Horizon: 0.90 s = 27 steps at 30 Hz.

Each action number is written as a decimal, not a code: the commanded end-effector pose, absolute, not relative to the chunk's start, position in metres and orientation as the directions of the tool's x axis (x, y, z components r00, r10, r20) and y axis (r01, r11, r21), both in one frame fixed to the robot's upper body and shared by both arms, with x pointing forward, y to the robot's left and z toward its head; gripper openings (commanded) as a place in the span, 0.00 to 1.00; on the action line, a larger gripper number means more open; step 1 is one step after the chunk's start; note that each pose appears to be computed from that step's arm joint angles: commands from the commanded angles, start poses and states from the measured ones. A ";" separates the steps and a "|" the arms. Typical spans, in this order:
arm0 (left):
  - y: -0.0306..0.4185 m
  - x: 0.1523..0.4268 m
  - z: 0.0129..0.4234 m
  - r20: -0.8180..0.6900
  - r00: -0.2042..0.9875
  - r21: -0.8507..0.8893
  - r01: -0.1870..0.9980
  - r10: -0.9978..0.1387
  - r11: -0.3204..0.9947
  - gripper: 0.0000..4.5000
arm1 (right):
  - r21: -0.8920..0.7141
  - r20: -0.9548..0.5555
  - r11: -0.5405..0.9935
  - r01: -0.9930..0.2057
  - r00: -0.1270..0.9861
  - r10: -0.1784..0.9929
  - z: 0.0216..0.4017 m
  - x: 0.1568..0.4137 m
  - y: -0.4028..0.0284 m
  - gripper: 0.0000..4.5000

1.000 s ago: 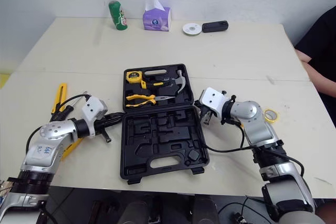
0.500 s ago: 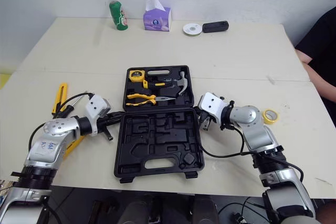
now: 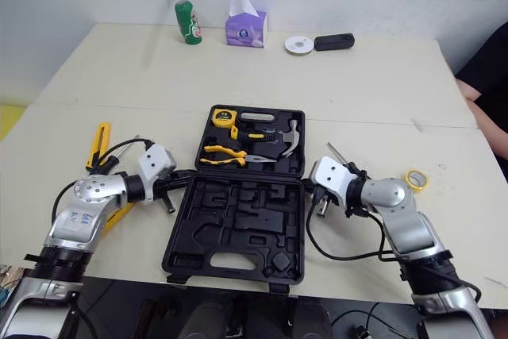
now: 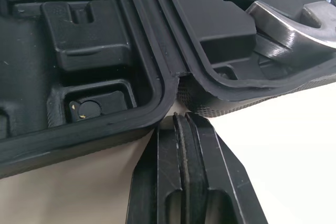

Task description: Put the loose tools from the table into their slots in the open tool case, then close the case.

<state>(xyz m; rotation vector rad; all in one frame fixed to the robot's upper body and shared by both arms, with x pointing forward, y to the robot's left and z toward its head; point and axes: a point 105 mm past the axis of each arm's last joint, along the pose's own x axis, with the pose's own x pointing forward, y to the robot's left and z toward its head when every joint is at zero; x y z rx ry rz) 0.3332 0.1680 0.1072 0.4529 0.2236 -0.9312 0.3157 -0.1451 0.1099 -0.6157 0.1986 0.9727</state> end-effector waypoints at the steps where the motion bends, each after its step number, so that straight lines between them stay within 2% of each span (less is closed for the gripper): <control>1: 0.137 0.316 0.099 -0.393 0.459 0.266 0.886 -0.797 0.379 0.01 | -0.391 -0.395 0.353 -0.850 0.501 0.770 0.118 0.301 -0.128 0.00; 17: 0.147 0.310 0.094 -0.399 0.476 0.250 0.879 -0.784 0.407 0.01 | -0.343 -0.412 0.372 -0.862 0.494 0.765 0.115 0.291 -0.130 0.00; 27: 0.160 0.303 0.097 -0.398 0.518 0.304 0.853 -0.757 0.424 0.01 | -0.343 -0.422 0.419 -0.841 0.536 0.731 0.108 0.296 -0.143 0.00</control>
